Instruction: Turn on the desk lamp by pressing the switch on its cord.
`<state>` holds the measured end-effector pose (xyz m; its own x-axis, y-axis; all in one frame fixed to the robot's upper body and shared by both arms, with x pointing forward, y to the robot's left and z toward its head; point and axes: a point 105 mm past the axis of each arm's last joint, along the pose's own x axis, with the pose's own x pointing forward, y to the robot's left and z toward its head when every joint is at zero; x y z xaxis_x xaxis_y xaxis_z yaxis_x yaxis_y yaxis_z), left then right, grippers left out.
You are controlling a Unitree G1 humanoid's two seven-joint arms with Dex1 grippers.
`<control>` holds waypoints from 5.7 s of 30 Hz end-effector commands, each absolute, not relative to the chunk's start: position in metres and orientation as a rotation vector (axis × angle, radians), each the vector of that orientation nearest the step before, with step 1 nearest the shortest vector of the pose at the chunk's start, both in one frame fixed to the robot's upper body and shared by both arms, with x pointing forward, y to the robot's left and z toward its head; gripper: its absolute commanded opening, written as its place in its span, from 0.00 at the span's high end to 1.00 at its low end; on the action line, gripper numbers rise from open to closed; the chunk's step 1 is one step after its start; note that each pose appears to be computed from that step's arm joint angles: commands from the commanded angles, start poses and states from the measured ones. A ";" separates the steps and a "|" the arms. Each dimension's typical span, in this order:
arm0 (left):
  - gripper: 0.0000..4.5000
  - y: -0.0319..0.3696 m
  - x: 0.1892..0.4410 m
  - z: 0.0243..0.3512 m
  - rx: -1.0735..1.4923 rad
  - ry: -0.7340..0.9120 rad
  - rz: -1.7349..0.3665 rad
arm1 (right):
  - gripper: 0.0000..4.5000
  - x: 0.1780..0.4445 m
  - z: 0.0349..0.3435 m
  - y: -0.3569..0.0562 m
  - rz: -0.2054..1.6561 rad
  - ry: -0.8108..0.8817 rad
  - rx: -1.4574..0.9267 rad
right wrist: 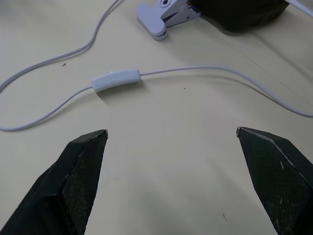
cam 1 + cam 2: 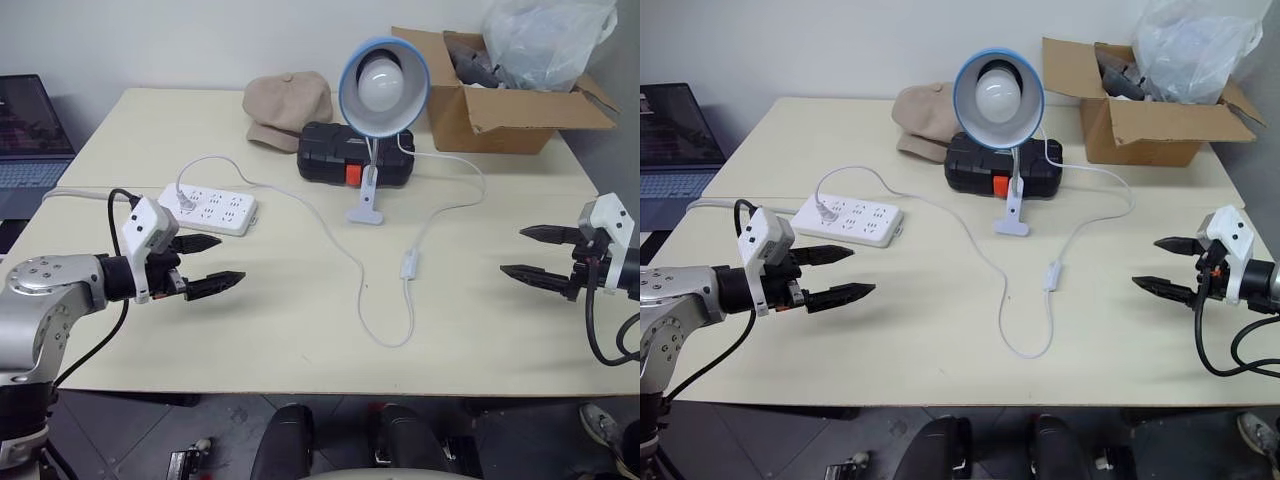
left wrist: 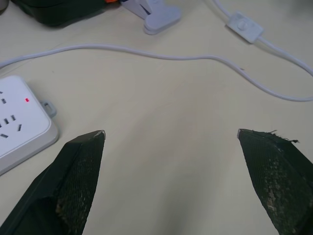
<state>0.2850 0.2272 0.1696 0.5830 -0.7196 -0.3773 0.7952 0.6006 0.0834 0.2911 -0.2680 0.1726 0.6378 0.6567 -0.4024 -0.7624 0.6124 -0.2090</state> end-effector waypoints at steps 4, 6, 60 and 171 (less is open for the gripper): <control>0.00 0.222 0.281 0.177 0.300 0.304 -0.916 | 0.01 0.287 0.177 -0.266 0.848 0.302 -0.428; 0.00 0.220 0.280 0.177 0.310 0.298 -0.921 | 0.01 0.287 0.175 -0.265 0.843 0.310 -0.419; 0.00 0.116 0.255 0.175 0.260 0.175 -1.394 | 0.01 0.360 0.135 -0.142 0.551 0.828 0.420; 0.90 0.039 0.275 0.190 -0.556 0.289 -1.650 | 0.92 0.267 0.232 -0.080 1.217 0.308 0.683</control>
<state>0.2755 0.0358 0.1854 -0.0716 -0.9833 0.1675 0.8456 -0.1488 -0.5126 0.2730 -0.0805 0.2232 0.3617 0.9268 0.1006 -0.7310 0.2150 0.6476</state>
